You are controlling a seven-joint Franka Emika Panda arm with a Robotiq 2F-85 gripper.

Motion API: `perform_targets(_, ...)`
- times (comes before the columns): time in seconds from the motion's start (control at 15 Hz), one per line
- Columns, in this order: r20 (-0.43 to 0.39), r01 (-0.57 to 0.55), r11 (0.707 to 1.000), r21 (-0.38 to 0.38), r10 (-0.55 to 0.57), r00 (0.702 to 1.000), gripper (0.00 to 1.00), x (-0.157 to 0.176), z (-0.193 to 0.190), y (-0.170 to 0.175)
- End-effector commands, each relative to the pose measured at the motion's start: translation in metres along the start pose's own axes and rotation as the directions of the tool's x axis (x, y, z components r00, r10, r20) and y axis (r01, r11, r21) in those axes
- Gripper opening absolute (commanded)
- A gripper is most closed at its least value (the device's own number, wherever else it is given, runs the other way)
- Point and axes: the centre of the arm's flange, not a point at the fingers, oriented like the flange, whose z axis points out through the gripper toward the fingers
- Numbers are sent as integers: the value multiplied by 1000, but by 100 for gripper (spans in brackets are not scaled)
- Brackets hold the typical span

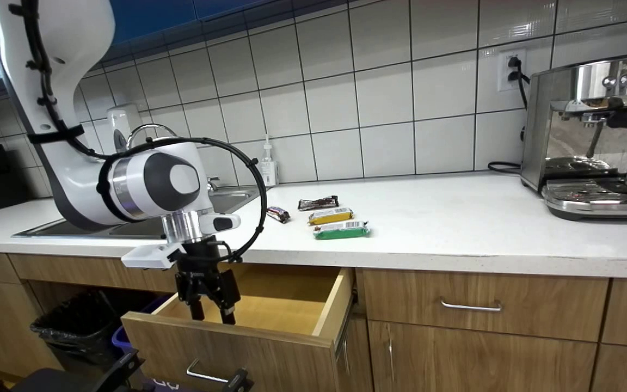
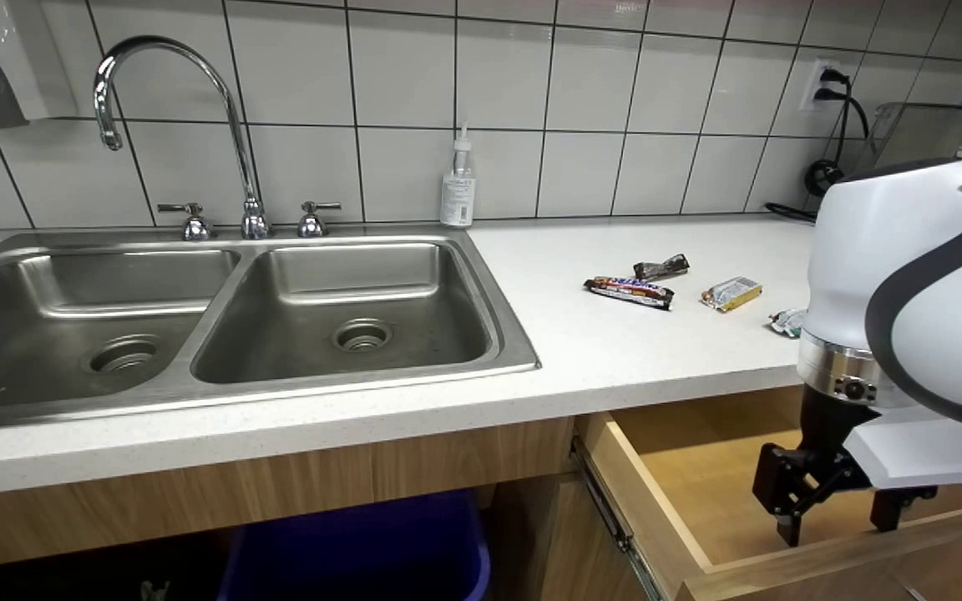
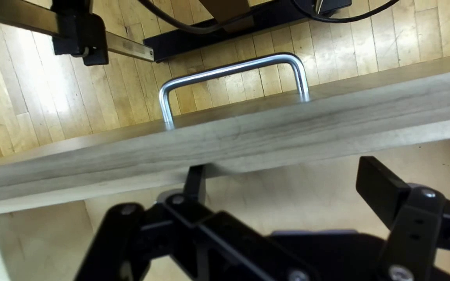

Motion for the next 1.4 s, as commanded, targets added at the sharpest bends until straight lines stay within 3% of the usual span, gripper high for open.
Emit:
perform_targets(0.0, 19, -19, 1000, -3, 20, 1000, 100, -14, -20, 0)
perform_targets(0.87, -38, -51, 998, 44, 53, 998, 100, -2, -98, 9)
perform_targets(1.33, -71, -52, 997, 55, 56, 996, 100, 25, -136, 24)
